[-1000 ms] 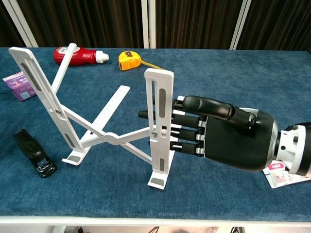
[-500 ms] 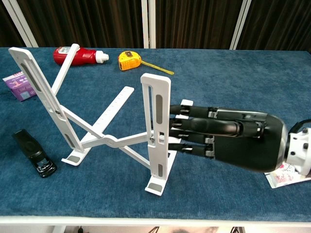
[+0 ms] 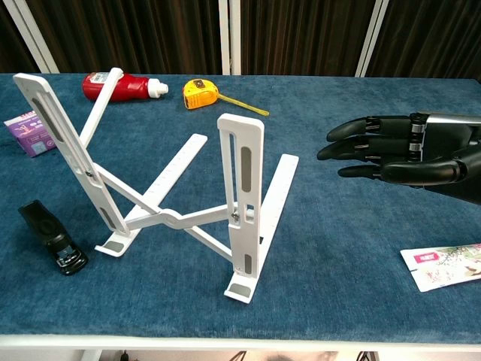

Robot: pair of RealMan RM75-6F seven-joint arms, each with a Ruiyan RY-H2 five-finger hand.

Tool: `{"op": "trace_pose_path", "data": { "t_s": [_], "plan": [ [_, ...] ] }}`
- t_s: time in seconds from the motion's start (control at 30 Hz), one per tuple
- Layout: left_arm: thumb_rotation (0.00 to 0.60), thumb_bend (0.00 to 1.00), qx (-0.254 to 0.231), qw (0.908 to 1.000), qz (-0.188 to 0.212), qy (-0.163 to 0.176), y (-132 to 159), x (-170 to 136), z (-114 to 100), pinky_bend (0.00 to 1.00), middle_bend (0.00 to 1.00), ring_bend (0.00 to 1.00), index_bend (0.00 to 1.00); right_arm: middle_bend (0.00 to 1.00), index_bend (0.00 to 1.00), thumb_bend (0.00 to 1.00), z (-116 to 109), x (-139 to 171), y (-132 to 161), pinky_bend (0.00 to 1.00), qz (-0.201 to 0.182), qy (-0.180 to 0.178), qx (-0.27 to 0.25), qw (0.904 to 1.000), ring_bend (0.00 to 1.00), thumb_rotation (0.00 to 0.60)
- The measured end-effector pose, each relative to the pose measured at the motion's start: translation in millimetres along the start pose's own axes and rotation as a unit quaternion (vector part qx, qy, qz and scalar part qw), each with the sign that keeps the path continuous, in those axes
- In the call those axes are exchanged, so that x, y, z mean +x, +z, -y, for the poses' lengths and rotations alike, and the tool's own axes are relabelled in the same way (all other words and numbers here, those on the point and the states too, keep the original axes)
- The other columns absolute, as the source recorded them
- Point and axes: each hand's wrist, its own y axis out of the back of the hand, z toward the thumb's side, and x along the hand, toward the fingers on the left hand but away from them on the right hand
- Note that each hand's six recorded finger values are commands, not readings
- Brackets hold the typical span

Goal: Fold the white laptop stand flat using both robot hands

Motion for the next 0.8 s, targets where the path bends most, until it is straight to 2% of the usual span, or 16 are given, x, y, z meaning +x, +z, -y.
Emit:
{"op": "trace_pose_path", "data": {
  "t_s": [0.1,0.3,0.5,0.8],
  "plan": [
    [0.6,0.18,-0.019,0.9988,0.036,-0.027,11.5,15.7,11.2,0.13,0.04,0.0,0.06,0.24,0.28,0.18,-1.1,1.8,-2.6,0.01,0.001,-0.004,-0.003,1.0,0.01,0.6],
    [0.6,0.18,-0.039,0.9947,0.071,-0.064,21.0,41.2,36.3,0.13,0.04,0.0,0.06,0.24,0.28,0.18,-1.1,4.3,-7.5,0.01,0.008,-0.008,-0.009,0.9999,0.01,0.6],
    [0.6,0.18,-0.048,0.9925,0.074,-0.085,17.6,56.4,55.4,0.17,0.04,0.0,0.06,0.24,0.28,0.18,-2.3,6.6,-10.8,0.01,0.01,-0.016,-0.015,0.9997,0.01,0.6],
    [0.6,0.18,-0.076,0.9898,0.063,-0.102,8.6,55.1,70.9,0.2,0.04,0.0,0.06,0.23,0.28,0.18,-2.8,6.6,-15.5,0.01,0.013,-0.02,-0.021,0.9995,0.01,0.6]
  ]
}}
